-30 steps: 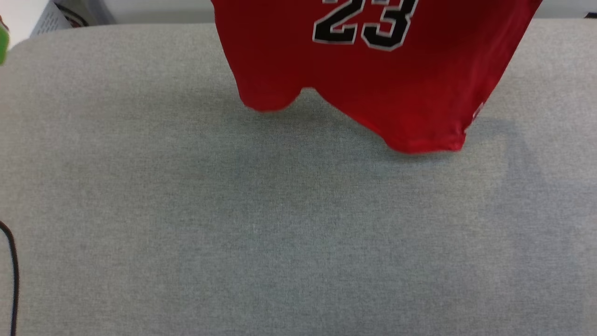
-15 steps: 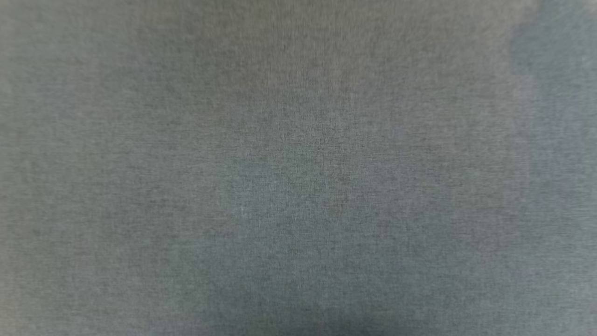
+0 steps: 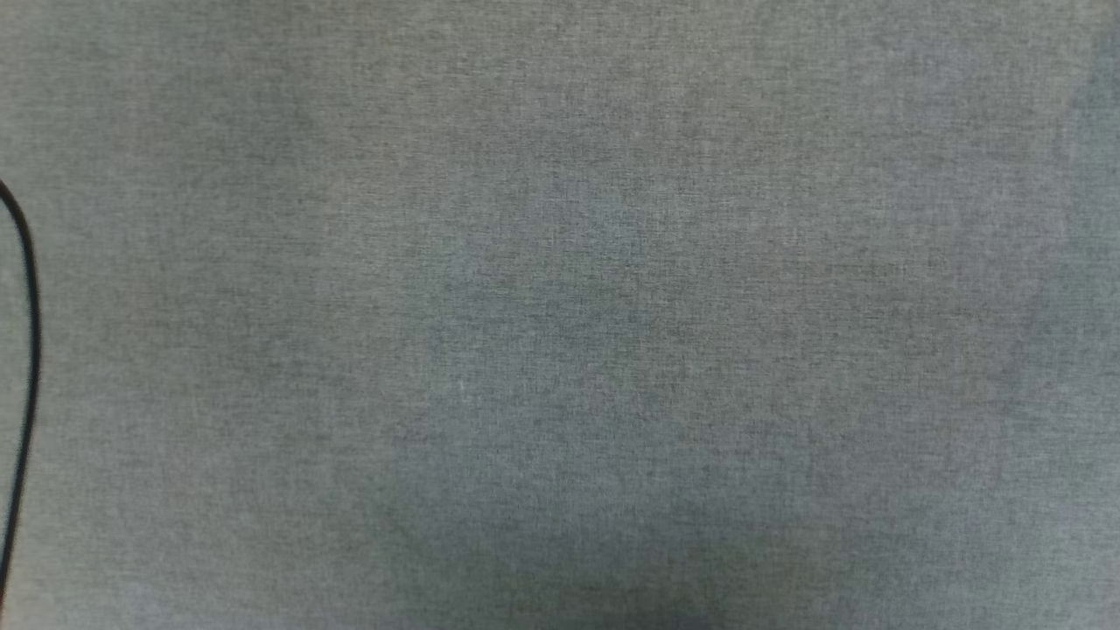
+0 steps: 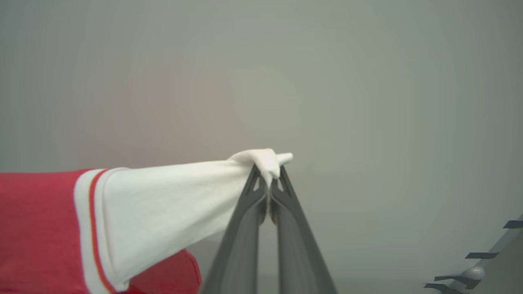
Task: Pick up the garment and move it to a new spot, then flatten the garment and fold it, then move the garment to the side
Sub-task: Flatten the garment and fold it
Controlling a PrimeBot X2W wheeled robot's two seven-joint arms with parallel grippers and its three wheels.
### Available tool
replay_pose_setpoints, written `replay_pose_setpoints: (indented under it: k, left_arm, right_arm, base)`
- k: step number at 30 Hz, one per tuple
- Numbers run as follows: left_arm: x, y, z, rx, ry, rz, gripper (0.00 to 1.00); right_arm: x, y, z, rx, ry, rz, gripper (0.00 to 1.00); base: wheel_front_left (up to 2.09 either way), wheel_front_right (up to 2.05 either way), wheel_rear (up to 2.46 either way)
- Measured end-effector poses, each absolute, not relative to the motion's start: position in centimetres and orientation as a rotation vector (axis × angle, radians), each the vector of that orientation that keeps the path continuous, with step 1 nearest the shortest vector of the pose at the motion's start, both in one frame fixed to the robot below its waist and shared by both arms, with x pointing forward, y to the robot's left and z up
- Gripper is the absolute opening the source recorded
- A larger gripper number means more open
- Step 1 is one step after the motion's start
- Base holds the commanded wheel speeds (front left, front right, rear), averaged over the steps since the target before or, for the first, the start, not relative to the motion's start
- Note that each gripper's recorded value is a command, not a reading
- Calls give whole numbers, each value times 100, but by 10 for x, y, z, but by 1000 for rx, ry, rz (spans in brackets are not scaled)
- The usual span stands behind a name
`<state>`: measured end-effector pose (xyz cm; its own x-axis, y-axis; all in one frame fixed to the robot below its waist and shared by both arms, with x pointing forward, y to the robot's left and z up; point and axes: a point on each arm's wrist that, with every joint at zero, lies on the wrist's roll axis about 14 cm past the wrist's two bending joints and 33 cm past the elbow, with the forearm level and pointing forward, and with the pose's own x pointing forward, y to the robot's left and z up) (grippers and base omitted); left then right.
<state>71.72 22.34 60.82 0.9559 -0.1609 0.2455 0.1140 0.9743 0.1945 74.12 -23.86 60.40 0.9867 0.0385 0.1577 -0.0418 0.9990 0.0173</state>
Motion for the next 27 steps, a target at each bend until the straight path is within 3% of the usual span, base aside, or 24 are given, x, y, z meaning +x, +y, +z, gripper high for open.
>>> replay_pose_setpoints:
  k: [7,15,27]
  left_arm:
    - [687,228,543,136,-124,-144,0]
    - [623,234,479,64,57,-126,0]
    - [509,240,419,-20,384,-101,0]
  right_arm:
    - [717,-235,541,51,8,65,0]
    - [648,-239,460,97,318,72,0]
    - [543,-256,431,173,545,44,0]
  base:
    - [0,0,0]
    - [0,0,0]
    - [0,0,0]
